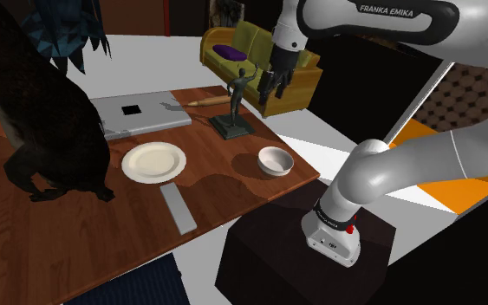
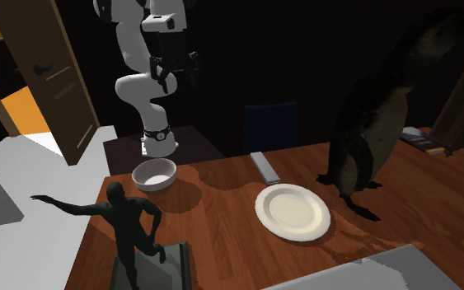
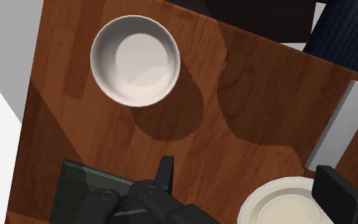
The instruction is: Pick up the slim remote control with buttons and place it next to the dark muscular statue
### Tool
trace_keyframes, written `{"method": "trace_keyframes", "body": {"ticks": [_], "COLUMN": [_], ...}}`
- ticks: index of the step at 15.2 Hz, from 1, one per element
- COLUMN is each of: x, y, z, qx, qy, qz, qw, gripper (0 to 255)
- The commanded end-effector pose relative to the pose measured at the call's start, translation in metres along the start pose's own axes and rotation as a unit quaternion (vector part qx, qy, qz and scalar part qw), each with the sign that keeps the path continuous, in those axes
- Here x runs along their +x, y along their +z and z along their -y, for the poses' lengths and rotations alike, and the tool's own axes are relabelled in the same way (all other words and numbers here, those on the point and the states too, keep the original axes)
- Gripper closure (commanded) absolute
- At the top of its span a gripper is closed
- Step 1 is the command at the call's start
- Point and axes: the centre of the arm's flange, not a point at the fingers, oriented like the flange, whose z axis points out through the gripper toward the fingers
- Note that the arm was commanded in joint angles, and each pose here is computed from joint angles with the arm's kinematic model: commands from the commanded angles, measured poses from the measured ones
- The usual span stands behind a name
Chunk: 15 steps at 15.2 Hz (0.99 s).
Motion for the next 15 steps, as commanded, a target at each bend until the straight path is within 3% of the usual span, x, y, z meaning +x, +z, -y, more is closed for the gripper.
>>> {"method": "trace_keyframes", "body": {"ticks": [1, 15], "x": [0.003, 0.034], "y": [0.02, 0.156], "z": [0.017, 0.139], "qx": [0.0, -0.002], "qy": [0.004, 0.025], "qz": [0.0, 0.007], "qw": [1.0, 0.9996], "gripper": [0, 0]}}
